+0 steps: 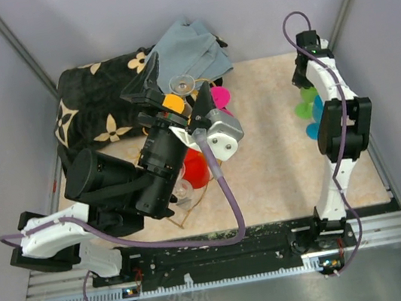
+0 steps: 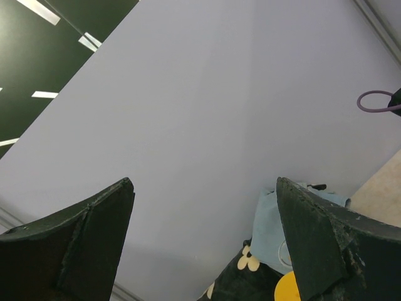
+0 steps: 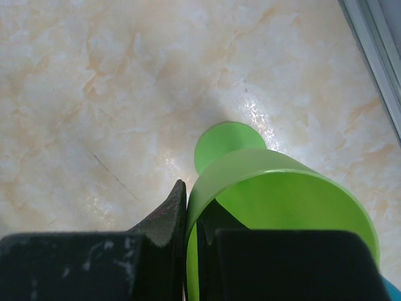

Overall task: Take the wine glass off the wine glass rack
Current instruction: Place the wine glass at the center of the board.

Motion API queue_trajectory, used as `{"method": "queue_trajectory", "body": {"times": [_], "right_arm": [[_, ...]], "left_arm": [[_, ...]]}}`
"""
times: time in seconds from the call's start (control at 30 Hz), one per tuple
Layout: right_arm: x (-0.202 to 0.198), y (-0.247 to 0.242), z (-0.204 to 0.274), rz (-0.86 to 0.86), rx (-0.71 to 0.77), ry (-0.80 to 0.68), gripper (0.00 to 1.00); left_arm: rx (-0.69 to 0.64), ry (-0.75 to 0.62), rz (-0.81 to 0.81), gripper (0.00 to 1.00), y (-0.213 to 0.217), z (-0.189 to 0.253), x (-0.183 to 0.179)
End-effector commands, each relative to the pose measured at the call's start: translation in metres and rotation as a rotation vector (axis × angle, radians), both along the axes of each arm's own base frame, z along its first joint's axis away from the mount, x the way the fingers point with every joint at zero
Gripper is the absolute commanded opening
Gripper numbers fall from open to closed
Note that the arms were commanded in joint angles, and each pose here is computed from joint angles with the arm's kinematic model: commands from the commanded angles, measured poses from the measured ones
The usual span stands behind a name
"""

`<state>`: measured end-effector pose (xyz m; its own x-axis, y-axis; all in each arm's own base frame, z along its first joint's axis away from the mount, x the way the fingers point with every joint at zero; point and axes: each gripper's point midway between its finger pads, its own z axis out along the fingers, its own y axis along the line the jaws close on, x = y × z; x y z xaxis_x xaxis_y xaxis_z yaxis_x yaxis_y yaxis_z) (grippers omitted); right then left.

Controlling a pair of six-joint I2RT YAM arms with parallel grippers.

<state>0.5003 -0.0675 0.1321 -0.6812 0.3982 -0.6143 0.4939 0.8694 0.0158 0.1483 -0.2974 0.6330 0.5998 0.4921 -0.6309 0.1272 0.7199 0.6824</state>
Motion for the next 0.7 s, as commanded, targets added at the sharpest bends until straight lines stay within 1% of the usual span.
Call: {"method": "queue_trajectory", "body": {"times": [0.0, 0.07, 0.1, 0.17, 0.2, 0.27, 0.3, 0.37, 0.57, 0.67], "right_arm": [[-0.001, -0.011, 0.036, -0.03, -0.012, -0.106, 0.0], [0.0, -0.008, 0.04, -0.011, -0.003, -0.115, 0.1], [0.001, -0.006, 0.042, -0.002, 0.002, -0.121, 0.18], [0.003, -0.002, 0.05, 0.017, 0.015, -0.14, 0.37], [0.004, 0.0, 0.055, 0.027, 0.019, -0.153, 0.44], [0.006, 0.001, 0.066, 0.037, 0.024, -0.178, 0.54], [0.008, 0.001, 0.073, 0.041, 0.024, -0.191, 0.58], [0.01, 0.001, 0.087, 0.046, 0.02, -0.217, 0.61], [0.014, 0.0, 0.145, 0.061, -0.003, -0.315, 0.64], [0.012, 0.001, 0.184, 0.068, -0.013, -0.378, 0.71]], "left_arm": [[-0.024, 0.019, -0.003, 0.99, 0.001, 0.0, -0.001], [-0.025, 0.019, -0.005, 0.99, -0.001, 0.0, -0.001], [-0.024, 0.019, -0.007, 0.99, -0.002, 0.0, -0.001], [-0.024, 0.021, -0.008, 0.99, -0.003, 0.0, -0.002], [-0.023, 0.021, -0.008, 0.99, -0.004, 0.0, -0.002], [-0.02, 0.021, -0.008, 0.99, -0.005, -0.001, -0.002], [-0.02, 0.022, -0.007, 0.99, -0.005, -0.001, -0.002], [-0.019, 0.023, -0.007, 0.99, -0.006, -0.002, -0.002], [-0.053, 0.01, 0.01, 0.99, 0.0, 0.006, -0.001], [-0.066, -0.007, 0.018, 0.99, 0.003, 0.01, -0.001]]}}
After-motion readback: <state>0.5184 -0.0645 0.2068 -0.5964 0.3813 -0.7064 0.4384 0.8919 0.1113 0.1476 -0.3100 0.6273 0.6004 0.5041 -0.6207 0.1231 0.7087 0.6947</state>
